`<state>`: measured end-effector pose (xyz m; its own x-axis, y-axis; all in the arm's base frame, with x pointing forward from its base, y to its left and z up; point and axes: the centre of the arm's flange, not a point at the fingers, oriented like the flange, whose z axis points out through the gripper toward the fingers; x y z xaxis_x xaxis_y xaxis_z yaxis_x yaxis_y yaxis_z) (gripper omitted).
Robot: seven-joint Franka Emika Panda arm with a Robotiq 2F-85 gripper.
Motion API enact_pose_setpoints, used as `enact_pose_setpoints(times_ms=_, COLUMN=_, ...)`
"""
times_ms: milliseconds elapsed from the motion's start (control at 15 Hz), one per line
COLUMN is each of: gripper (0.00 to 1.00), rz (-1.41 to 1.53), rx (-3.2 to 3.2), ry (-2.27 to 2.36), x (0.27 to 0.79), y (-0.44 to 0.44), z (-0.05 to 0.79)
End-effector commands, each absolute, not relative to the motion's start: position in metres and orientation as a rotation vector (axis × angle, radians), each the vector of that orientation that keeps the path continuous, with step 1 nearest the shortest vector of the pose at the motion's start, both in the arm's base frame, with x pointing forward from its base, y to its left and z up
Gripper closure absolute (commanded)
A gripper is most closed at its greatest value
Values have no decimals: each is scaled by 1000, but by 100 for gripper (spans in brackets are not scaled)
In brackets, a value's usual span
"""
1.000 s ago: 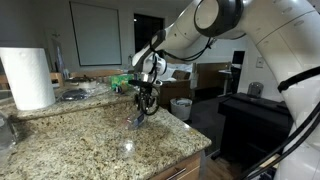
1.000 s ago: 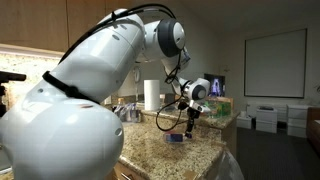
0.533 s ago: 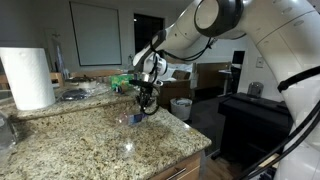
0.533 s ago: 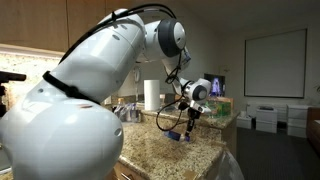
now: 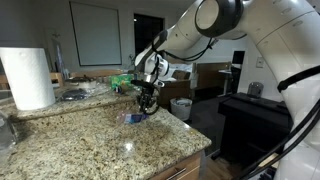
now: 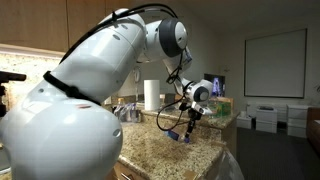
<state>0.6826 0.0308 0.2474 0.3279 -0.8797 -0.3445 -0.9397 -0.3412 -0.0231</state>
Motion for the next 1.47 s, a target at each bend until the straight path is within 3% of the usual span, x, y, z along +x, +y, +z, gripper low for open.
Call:
enact_pose_setpoints(times_ms=0, gripper=37, rz=435, rx=-2350, ry=1617, x=670, y=31, z=248)
enact_pose_setpoints(times_ms=333, gripper=5, rz=438, rx=-2363, ry=1628, x=666, y=32, z=258)
enact_pose_setpoints(times_ms=467, gripper=0, rz=437, rx=-2360, ry=1631, x=665, y=31, z=266)
enact_pose_setpoints(times_ms=800, gripper=0, rz=346, rx=-2397, ry=1601, x=654, y=32, z=302)
enact_pose_setpoints(times_ms=1400, gripper=0, rz=248, rx=-2782, ry=1019, x=614, y=52, z=371)
